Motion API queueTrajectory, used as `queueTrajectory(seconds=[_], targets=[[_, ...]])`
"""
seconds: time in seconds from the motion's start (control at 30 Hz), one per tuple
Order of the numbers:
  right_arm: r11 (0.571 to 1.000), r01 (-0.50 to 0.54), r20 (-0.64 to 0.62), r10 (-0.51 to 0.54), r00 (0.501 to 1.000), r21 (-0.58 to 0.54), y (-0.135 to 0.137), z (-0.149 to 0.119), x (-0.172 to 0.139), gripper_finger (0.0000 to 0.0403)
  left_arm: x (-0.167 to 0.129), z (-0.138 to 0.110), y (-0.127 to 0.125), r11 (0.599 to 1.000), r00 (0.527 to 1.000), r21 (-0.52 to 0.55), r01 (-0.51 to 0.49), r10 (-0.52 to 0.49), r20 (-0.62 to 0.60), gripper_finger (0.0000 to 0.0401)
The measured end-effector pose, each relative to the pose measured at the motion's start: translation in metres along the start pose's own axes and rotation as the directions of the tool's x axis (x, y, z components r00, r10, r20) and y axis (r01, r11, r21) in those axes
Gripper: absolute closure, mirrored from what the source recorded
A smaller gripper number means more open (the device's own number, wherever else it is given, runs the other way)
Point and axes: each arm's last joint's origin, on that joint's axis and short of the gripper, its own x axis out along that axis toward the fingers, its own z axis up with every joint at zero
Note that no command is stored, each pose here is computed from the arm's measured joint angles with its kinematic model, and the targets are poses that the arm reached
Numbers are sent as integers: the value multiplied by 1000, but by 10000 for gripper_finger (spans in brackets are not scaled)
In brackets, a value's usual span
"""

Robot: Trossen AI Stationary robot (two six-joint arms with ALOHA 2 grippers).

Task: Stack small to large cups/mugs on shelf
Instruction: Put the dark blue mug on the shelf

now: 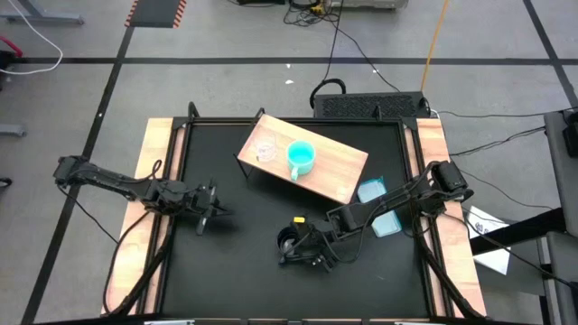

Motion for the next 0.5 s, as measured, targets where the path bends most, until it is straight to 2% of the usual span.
queueTrajectory(seconds=[0.2,0.5], targets=[[1000,1,0,-1,1000,0,0,0,0,243,0,0,0,1000,1000,0,0,0,0,393],[1000,1,0,-1,1000,0,0,0,0,266,0,0,0,1000,1000,0,0,0,0,393]])
